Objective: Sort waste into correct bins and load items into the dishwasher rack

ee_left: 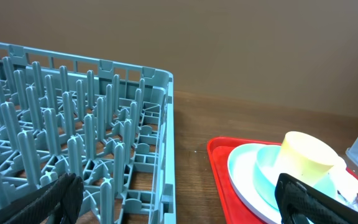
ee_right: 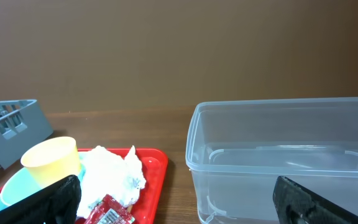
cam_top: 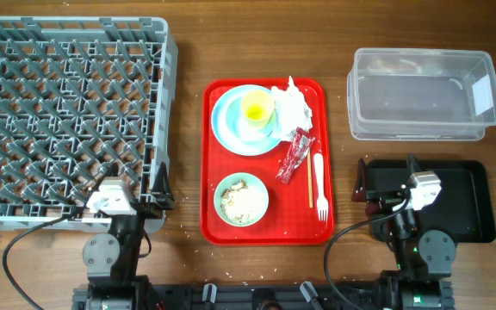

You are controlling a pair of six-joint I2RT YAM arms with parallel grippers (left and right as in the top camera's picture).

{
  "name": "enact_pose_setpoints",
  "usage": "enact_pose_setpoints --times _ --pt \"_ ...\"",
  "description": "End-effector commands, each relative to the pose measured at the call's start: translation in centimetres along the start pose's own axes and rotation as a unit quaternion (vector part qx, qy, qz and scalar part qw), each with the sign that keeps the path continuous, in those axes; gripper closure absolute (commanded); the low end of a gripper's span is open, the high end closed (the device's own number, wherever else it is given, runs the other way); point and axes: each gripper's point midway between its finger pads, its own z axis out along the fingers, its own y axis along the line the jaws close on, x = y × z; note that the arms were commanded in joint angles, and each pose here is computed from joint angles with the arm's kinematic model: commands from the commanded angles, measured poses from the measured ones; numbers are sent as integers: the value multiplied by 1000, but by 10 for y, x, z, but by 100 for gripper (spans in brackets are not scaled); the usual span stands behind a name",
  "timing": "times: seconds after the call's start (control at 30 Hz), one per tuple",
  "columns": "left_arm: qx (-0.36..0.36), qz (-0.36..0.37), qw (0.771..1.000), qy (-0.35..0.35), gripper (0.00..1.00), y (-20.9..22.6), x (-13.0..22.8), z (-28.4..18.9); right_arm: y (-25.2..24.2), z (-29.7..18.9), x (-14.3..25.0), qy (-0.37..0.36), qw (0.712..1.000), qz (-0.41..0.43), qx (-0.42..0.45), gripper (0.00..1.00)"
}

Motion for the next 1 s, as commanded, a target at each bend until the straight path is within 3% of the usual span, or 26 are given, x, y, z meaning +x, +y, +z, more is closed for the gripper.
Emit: enact_pose_setpoints --times 0.0,0.07,0.2,0.27,0.33,0.43,0.5,0.6,0.67,0.73,0.77,0.83,0.9,0.97 --pt "6 1 1000 2 0 -1 2 0 0 -1 -3 -7 1000 -6 2 0" --pt "156 -131 979 22 0 -54 -3 -8 0 -1 -3 -7 1000 -6 2 0" --pt "248 -207 944 61 0 -86 -3 -22 0 -1 -3 -7 1000 -6 2 0" --pt "334 -177 926 8 0 -110 -37 -41 0 -1 -3 -7 1000 -6 2 0" --pt "374 -138 915 -53 0 -122 -68 -57 0 -1 -3 -7 1000 -6 2 0" --pt "361 -112 922 -81 0 -124 -101 -65 0 -1 -3 -7 1000 -6 2 0" --pt "322 -65 942 -64 0 -123 -122 -63 0 -1 -3 -7 1000 -6 2 0" --pt "215 -55 974 34 0 -104 -145 -40 0 -1 -3 -7 1000 -6 2 0" --pt "185 -69 966 167 0 -104 -146 -22 0 -1 -3 -7 1000 -6 2 0" --pt "169 -99 932 306 0 -112 -145 -11 0 -1 -3 -7 1000 -6 2 0" --pt "198 -122 902 363 0 -129 -149 -10 0 -1 -3 -7 1000 -6 2 0" --pt "263 -162 861 405 0 -158 -155 1 0 -1 -3 -7 1000 -6 2 0" --pt "293 -151 837 437 0 -179 -136 13 0 -1 -3 -7 1000 -6 2 0" --pt "235 -103 833 489 1 -189 -94 27 0 -1 -3 -7 1000 -6 2 0"
